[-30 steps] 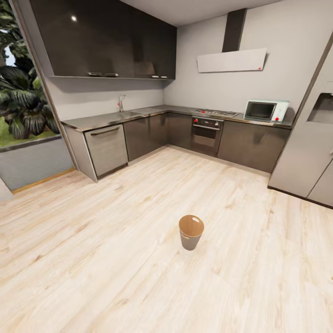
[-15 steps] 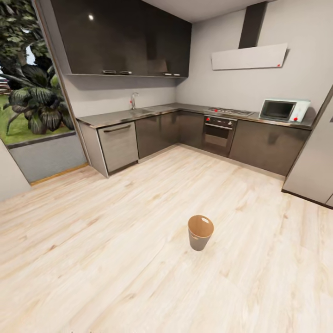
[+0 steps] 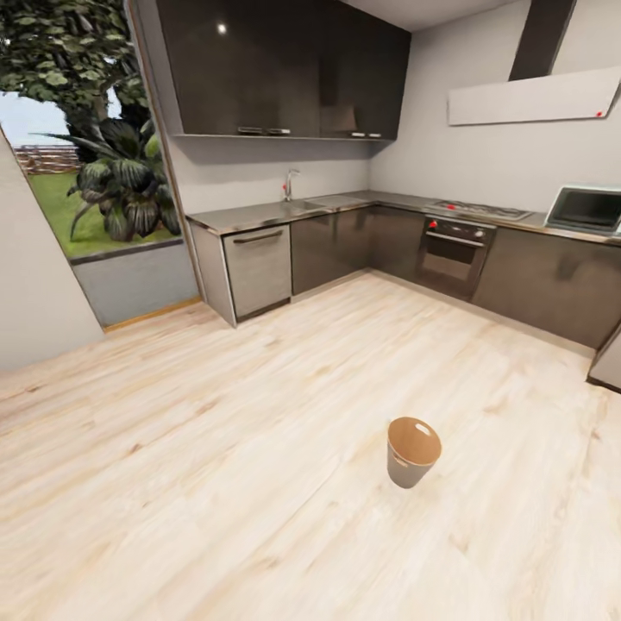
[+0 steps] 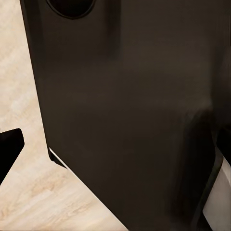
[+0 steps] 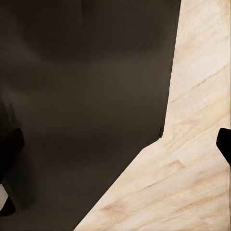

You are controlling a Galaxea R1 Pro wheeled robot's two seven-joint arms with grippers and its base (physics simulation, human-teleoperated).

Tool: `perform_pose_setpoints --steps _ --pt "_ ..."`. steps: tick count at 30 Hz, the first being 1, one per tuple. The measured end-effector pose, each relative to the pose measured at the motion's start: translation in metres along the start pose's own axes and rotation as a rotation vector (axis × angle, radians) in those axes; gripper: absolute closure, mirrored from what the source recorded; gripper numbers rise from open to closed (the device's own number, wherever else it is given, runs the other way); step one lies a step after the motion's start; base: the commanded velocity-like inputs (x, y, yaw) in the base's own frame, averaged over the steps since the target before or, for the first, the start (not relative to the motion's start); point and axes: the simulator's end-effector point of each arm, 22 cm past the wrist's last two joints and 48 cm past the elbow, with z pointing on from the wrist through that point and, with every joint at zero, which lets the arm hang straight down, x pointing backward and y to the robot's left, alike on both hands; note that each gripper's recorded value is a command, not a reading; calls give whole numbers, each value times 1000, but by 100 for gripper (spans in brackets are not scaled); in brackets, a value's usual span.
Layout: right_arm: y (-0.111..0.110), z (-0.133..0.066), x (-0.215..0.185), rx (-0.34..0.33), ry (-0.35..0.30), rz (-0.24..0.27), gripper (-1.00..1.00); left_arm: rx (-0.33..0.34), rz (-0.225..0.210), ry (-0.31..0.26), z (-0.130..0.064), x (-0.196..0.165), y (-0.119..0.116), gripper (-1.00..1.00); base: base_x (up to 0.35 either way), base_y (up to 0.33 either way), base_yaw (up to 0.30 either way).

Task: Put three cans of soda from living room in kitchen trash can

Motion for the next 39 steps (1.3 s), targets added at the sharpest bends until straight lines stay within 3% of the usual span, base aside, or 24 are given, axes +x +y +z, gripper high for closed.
perform_pose_setpoints --steps 12,22,39 --pt "0 0 0 0 0 0 -100 0 2 1 0 0 0 -100 296 87 279" --pt "0 0 0 0 0 0 -100 5 4 -4 0 -1 -4 -100 274 -112 42" --pt "2 0 -4 -8 -10 0 -100 6 5 -18 0 -6 -5 -100 40 -30 42"
